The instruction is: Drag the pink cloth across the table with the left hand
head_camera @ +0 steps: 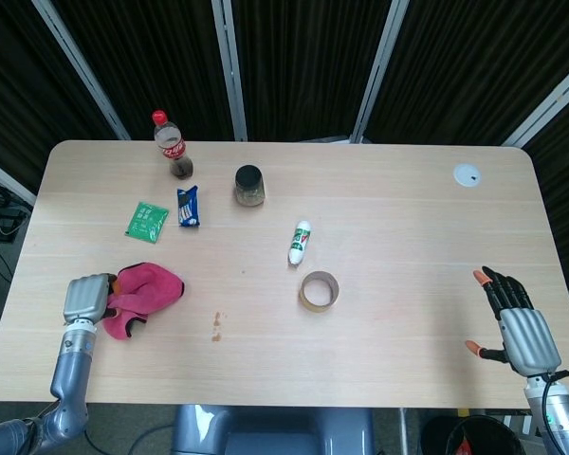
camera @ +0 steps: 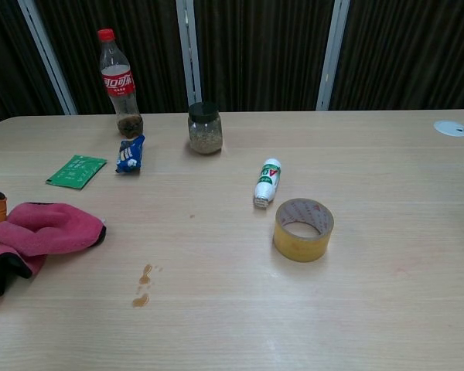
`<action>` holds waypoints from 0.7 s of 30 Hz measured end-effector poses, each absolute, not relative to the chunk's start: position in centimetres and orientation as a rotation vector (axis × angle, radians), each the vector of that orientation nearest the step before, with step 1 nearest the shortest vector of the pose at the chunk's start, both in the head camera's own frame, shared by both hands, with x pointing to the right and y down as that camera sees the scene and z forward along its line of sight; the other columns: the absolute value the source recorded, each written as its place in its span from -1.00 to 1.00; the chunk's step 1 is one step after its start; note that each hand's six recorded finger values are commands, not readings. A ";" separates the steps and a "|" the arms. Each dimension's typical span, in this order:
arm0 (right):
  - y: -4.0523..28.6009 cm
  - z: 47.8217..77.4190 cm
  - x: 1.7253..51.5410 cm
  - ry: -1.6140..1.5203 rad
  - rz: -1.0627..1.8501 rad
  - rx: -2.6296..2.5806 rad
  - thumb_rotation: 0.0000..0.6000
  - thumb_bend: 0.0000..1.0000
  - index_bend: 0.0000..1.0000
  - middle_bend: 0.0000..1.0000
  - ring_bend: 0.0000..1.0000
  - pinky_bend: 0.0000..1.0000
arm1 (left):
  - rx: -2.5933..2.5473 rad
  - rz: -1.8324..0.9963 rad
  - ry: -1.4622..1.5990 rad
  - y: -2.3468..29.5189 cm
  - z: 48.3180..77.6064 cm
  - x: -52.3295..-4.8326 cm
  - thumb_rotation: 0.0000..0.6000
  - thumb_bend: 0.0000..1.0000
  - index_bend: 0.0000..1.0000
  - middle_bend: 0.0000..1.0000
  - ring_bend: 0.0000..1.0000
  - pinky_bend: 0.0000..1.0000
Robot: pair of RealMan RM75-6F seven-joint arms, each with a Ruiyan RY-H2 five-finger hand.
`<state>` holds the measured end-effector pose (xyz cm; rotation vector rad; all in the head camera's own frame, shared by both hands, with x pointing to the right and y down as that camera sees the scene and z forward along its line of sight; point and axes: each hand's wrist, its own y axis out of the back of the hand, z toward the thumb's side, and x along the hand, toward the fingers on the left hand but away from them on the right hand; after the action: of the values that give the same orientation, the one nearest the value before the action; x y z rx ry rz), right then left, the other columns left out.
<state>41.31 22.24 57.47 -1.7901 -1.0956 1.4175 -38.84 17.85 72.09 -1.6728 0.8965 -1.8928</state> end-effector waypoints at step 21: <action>22.1 57.4 41.5 -1.112 1.422 -1.784 1.00 -1.00 -1.00 -1.00 -1.00 -1.00 | -1.891 -1.557 0.994 16.0 68.2 -29.1 1.00 0.24 0.66 0.16 -0.02 0.13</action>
<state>41.53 22.09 57.40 -1.7842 -1.1116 1.4216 -29.12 15.97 68.23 -1.8909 0.9943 -1.5570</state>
